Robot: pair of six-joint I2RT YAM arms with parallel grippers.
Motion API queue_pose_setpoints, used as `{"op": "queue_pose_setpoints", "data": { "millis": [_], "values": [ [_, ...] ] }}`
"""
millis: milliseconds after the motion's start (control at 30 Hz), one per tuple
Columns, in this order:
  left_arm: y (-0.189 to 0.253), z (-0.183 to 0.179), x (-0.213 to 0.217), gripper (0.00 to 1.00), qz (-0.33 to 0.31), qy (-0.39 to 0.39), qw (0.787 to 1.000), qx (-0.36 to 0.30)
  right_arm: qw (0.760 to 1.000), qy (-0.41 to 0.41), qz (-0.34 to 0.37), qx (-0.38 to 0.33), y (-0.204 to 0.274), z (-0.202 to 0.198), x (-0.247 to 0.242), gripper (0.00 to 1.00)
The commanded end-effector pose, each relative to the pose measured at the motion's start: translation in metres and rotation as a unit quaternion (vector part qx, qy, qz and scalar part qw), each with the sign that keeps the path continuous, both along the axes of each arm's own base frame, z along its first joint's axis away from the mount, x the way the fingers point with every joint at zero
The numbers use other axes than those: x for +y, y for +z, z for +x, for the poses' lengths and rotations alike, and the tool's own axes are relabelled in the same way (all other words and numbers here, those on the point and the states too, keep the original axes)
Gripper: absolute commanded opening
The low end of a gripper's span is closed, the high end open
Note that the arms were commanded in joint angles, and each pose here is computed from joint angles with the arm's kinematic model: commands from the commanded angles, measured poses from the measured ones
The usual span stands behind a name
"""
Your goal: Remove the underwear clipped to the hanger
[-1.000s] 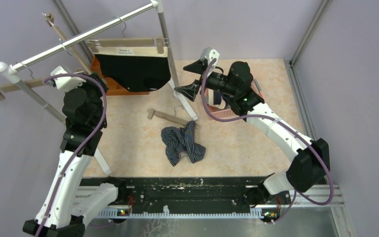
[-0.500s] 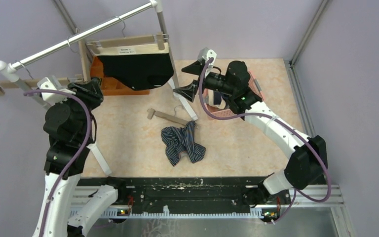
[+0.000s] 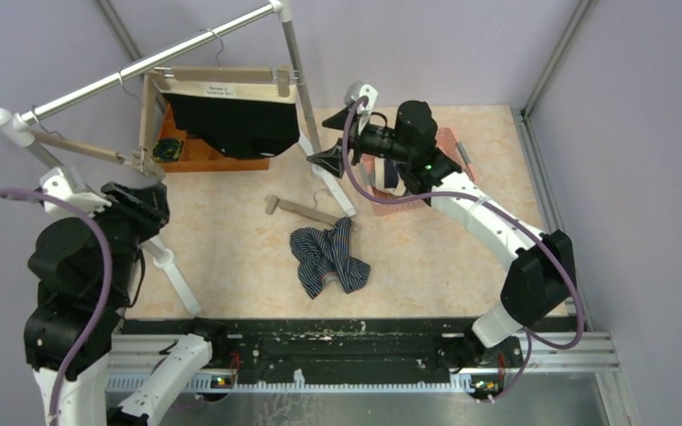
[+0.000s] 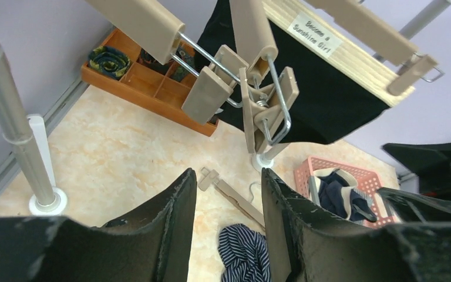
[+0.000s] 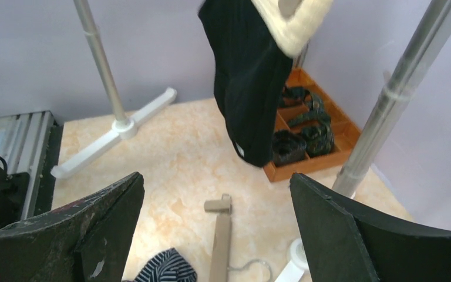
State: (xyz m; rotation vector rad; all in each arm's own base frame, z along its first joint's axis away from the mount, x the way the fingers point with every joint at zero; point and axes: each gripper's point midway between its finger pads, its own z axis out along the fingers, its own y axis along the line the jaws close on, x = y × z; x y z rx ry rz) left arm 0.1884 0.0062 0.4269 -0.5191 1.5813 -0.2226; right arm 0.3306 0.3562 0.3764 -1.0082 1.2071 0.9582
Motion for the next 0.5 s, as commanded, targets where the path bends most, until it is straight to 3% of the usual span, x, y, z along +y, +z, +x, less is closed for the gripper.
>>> {"op": "queue_pose_setpoints", "data": {
  "millis": [0,133,233,467],
  "values": [
    [-0.004,-0.026,-0.005,0.50,0.010,-0.037,0.999,0.036,0.998,-0.037,-0.052,0.011,-0.028,0.015,-0.002,0.94],
    [-0.002,-0.021,-0.050,0.49,0.023,-0.163,0.985,0.044,0.990,-0.035,-0.115,0.078,-0.082,0.009,-0.005,0.93],
    [0.012,-0.016,-0.088,0.49,0.025,-0.267,0.963,0.024,0.978,-0.027,-0.168,0.123,-0.128,-0.007,-0.003,0.91],
    [0.094,-0.022,-0.127,0.50,0.085,-0.380,0.908,-0.155,0.944,-0.020,-0.267,0.190,-0.224,-0.043,0.004,0.90]
  ]
}}
